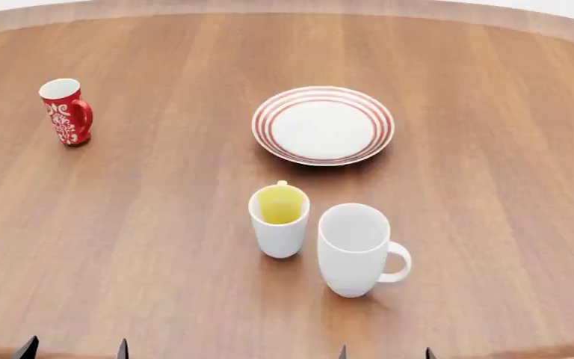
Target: Pick up the red mug and put it on the plate
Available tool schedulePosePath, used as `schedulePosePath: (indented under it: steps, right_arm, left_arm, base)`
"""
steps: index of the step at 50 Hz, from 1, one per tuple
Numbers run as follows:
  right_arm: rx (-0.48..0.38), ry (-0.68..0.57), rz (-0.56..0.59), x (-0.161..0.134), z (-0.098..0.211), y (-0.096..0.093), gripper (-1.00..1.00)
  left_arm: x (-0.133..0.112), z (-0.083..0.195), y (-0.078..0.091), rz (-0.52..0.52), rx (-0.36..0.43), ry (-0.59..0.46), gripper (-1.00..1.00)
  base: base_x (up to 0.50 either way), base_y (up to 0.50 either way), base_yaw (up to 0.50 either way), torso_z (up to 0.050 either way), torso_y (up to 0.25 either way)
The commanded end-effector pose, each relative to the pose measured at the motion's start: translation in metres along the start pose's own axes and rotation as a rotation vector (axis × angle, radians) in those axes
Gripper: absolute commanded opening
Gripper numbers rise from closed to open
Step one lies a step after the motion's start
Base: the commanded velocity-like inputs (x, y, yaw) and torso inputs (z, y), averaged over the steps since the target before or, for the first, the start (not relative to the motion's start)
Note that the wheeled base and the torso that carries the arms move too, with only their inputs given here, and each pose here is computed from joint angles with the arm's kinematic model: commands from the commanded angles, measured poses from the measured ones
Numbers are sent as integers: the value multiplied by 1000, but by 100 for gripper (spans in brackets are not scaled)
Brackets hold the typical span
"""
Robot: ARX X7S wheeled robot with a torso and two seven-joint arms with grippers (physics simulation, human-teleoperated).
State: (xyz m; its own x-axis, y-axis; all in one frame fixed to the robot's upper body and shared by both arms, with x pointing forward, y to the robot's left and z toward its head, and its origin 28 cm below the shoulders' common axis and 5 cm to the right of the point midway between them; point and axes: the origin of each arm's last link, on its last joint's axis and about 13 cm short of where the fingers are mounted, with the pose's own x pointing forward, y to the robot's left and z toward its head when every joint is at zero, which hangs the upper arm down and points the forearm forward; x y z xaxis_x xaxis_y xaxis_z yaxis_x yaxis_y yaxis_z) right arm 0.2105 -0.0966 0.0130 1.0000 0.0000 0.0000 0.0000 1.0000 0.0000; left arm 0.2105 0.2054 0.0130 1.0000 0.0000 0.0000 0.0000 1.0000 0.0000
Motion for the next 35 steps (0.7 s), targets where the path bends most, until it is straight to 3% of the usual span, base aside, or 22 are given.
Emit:
schedulePosePath:
  steps: [1,23,28,35]
  right_arm:
    - [-16,-7,2,-1,0,1,100]
    - [-32,-9,26,-4,3,3,100]
    - [-2,38,69,10,34,4,100]
    - [9,2,87,38,94,-1,100]
  left_arm:
    - [0,0,0,1,-2,-1,100]
    - [-1,-2,2,2,-8,20,100]
    - [12,29,4,-47,-53,9,100]
    - [35,85,11,-72,-13,-51,100]
  base:
    - [0,0,0,0,0]
    - [0,0,0,0,0]
    - [0,0,0,0,0]
    - [0,0,0,0,0]
